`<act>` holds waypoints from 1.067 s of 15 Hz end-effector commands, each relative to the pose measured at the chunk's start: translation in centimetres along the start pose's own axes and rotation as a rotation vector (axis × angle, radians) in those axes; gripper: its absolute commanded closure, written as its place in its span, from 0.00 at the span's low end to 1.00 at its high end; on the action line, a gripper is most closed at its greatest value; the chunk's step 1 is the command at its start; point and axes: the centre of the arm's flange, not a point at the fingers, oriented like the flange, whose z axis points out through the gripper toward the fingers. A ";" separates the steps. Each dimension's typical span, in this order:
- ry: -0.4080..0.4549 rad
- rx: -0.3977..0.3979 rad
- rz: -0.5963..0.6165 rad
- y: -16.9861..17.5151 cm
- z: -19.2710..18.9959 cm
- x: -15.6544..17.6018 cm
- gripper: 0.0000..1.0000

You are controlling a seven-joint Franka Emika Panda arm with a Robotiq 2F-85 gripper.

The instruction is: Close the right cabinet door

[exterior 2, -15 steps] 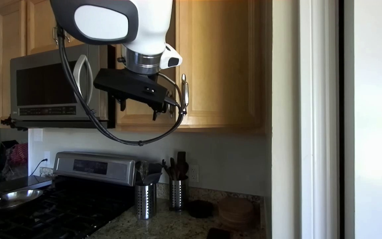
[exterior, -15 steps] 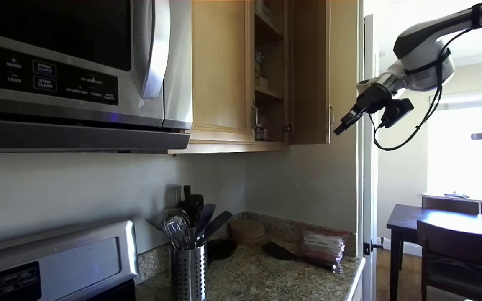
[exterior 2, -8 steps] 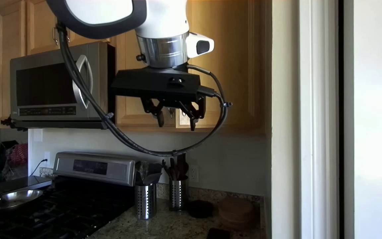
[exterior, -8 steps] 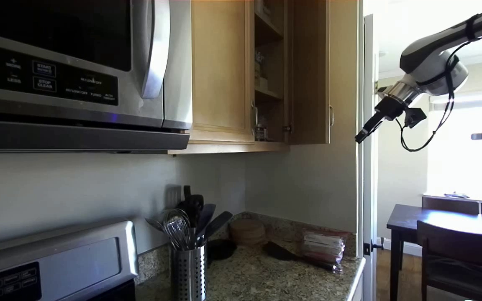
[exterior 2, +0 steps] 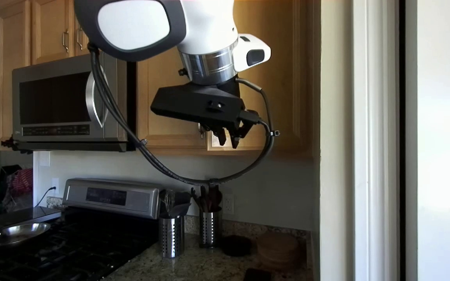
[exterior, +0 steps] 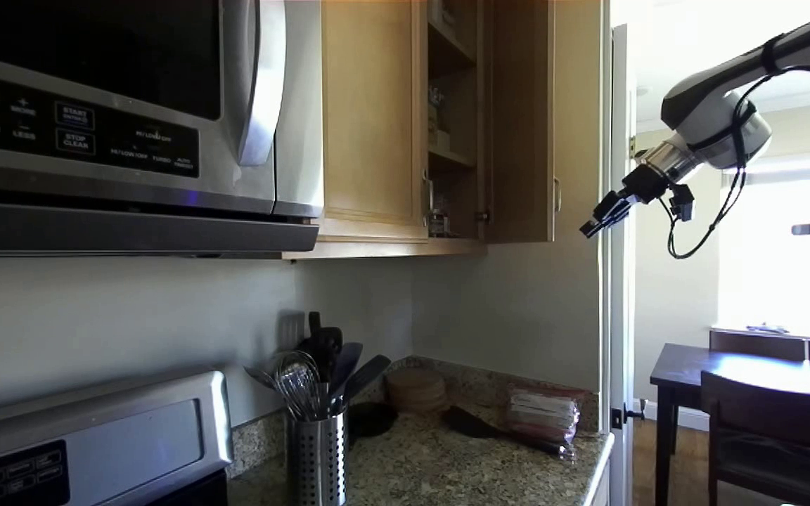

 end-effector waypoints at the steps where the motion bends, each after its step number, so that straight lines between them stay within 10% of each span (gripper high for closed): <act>1: 0.103 0.043 0.087 0.2 0.4 1.8 0.94; 16: 0.306 0.300 0.246 -2.0 0.9 3.5 0.95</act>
